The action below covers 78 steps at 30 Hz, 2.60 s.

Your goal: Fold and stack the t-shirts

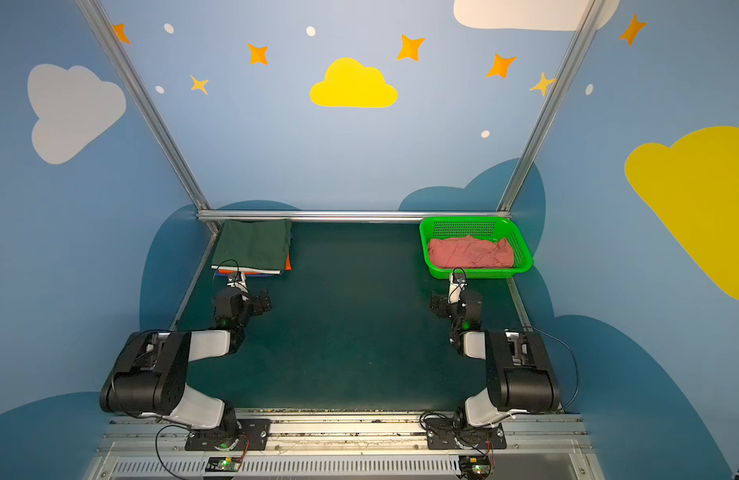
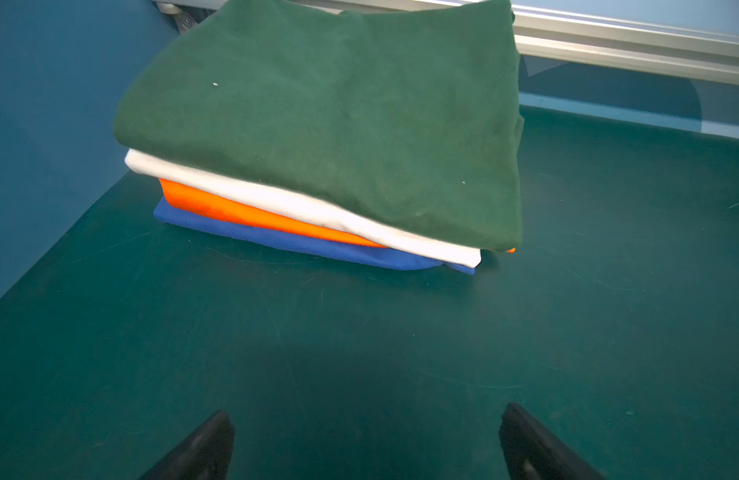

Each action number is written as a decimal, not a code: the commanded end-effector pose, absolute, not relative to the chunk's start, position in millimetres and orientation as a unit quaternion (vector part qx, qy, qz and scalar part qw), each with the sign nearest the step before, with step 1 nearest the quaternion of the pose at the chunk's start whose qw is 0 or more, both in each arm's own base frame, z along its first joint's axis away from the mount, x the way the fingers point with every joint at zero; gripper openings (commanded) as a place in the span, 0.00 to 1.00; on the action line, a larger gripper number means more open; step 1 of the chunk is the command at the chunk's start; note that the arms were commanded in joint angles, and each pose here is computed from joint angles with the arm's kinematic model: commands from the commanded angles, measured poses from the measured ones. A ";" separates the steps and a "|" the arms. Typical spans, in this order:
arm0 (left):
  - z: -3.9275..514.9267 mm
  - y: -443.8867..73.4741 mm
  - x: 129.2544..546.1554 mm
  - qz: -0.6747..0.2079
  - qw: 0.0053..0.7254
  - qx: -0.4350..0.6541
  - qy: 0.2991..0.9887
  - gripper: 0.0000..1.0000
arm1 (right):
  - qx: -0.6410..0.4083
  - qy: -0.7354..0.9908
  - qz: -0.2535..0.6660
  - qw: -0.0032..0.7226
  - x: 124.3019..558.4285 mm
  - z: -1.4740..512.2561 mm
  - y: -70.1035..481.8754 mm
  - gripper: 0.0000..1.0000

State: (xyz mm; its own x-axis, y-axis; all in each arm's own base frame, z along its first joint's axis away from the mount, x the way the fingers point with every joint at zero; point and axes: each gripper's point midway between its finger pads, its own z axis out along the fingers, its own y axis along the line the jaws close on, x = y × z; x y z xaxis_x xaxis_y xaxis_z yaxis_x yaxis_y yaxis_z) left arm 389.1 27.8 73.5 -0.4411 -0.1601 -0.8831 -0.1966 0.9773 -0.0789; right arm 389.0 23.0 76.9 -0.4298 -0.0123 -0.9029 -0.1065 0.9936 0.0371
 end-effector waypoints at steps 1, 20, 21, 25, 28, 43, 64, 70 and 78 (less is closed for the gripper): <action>80.7 27.2 392.3 0.015 0.526 -0.105 0.844 1.00 | -0.039 0.834 0.043 0.549 395.1 90.9 23.5 0.97; 80.4 27.1 392.1 0.015 0.526 -0.105 0.844 1.00 | -0.039 0.834 0.043 0.548 394.9 90.5 23.5 0.97; 80.1 27.2 391.9 0.016 0.525 -0.105 0.844 1.00 | -0.040 0.834 0.043 0.548 394.9 90.5 23.7 0.97; 80.5 27.2 392.1 0.016 0.526 -0.105 0.844 1.00 | -0.039 0.834 0.042 0.548 394.9 90.5 23.2 0.97; 80.8 27.3 392.2 0.016 0.526 -0.106 0.844 1.00 | -0.039 0.835 0.042 0.548 394.8 90.4 23.1 0.97; 80.5 20.1 393.1 0.003 0.524 -0.087 0.847 1.00 | -0.040 0.834 0.042 0.548 394.9 90.5 24.1 0.97; 210.1 24.0 371.5 0.023 0.513 -0.217 0.830 0.92 | -0.033 0.844 0.019 0.534 382.7 118.0 27.8 0.95; 259.3 -15.0 351.7 -0.106 0.490 -0.217 0.838 0.87 | -0.067 0.857 0.041 0.509 365.3 150.2 52.9 0.95; 253.9 -48.8 341.7 -0.151 0.413 -0.134 0.888 0.85 | -0.054 0.856 0.055 0.512 375.8 230.6 56.8 0.95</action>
State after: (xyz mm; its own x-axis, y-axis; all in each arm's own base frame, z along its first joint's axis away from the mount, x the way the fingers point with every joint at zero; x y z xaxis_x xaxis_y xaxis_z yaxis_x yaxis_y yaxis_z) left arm 357.9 -34.0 279.5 -0.4717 -0.4246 -0.7728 -0.1513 0.9024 -0.4035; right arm 380.3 57.7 221.4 -0.3955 -0.0475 -0.9172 -0.1587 0.9872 0.0173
